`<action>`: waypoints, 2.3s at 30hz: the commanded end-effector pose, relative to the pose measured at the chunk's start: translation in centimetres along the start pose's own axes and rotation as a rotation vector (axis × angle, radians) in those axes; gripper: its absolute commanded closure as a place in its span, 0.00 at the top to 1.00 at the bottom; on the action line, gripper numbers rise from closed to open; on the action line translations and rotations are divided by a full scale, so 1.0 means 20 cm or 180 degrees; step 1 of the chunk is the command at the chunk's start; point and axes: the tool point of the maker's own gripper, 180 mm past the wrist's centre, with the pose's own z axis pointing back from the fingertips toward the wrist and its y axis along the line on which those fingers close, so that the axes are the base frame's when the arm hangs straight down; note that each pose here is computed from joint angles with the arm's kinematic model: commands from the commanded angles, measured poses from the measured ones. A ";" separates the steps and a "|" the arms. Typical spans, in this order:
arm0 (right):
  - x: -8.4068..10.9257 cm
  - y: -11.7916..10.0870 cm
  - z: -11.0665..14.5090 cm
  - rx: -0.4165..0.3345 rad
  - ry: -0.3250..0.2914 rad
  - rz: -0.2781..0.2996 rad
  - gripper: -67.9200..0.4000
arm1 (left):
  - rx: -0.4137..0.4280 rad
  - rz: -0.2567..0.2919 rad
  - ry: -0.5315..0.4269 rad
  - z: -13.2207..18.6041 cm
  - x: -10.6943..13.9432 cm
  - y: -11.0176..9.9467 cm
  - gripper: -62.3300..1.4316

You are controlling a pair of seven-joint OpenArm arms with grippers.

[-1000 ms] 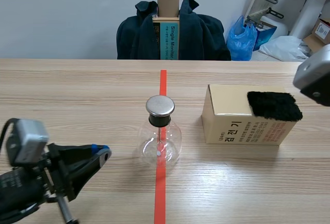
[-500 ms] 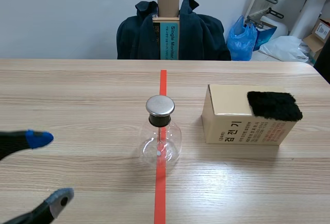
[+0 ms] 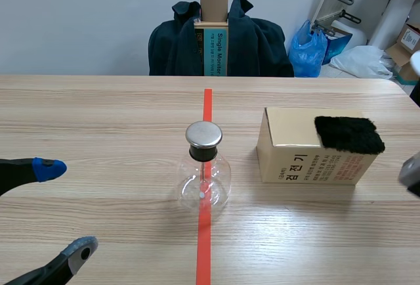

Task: Do the electroscope experiment.
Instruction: 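Rub the plate on the fur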

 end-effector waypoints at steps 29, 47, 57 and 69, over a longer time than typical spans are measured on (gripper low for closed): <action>0.19 0.43 -0.01 0.0991 -0.0542 -0.0359 0.02 | 0.0042 -0.0010 -0.0037 -0.01 0.02 0.02 1.00; 0.12 0.50 0.00 0.1221 -0.0275 -0.0161 0.02 | 0.0097 0.0030 -0.0012 -0.02 0.00 0.01 1.00; 0.11 0.52 0.01 0.1309 -0.0274 -0.0012 0.02 | 0.0098 0.0028 -0.0004 -0.02 0.00 0.01 1.00; 0.21 0.52 0.02 0.1310 -0.0597 -0.0089 0.02 | 0.0104 0.0018 0.0003 -0.02 -0.01 0.01 1.00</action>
